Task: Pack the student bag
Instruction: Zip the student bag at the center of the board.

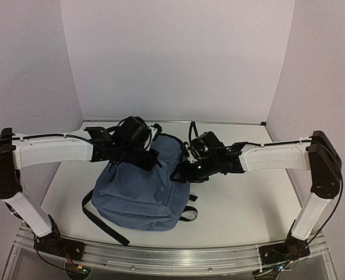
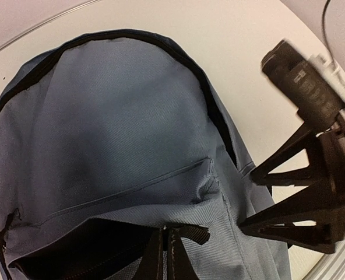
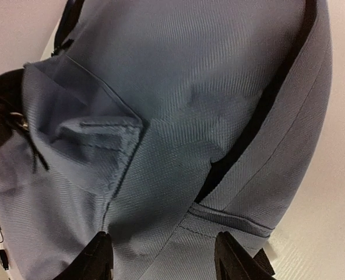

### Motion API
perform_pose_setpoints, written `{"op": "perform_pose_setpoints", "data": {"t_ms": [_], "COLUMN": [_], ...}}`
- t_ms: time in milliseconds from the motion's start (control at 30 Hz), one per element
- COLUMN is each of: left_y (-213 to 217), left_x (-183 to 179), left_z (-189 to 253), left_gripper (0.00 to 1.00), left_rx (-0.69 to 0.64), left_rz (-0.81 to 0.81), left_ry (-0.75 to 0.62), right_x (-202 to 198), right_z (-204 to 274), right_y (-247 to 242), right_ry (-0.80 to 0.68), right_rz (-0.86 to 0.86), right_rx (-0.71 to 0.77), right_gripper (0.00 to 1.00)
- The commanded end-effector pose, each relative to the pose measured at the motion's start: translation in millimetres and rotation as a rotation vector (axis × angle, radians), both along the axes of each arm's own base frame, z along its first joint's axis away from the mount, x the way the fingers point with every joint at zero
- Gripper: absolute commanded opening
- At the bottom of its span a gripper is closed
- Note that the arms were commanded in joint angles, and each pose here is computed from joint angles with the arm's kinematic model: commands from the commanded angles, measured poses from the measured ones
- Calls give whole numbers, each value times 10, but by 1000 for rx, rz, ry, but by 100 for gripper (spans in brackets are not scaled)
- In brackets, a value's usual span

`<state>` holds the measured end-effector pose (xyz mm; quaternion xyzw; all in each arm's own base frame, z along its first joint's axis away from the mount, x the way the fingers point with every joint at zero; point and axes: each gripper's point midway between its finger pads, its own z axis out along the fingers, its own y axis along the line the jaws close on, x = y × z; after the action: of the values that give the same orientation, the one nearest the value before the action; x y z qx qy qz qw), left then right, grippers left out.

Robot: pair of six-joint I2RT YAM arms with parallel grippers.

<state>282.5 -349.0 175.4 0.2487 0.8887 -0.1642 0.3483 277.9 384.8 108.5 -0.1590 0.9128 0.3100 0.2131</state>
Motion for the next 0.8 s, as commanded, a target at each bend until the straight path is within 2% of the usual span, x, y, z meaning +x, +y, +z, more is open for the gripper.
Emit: {"op": "perform_pose_setpoints", "data": {"t_ms": [0,100,133,167,400,767], "left_y": [42,150,211,285,790,1335], "left_x": [65,131,160,184,287,461], "left_z": [267,239,229,218,255,219], "left_gripper": [0,0,0,0,0,0], "left_rx": [-84,-76,-68,-57,-50,-155], "left_rz": [63,148,189,234,464,588], "left_ry": [-58,-67,-73,-80,-133,-68], "right_x": [56,151,191,220,245,290], "right_z": [-9,-77,-86,-98,-251,-264], "right_y": [211,152,105,52,-203,-473], "right_ry": [-6,-4,-10,-17,-23,-67], "right_rz": [-23,-109,-148,-182,-287,-379], "right_rx": [12,-11,-20,-32,-106,-180], "right_gripper": [42,11,4,1,0,0]}}
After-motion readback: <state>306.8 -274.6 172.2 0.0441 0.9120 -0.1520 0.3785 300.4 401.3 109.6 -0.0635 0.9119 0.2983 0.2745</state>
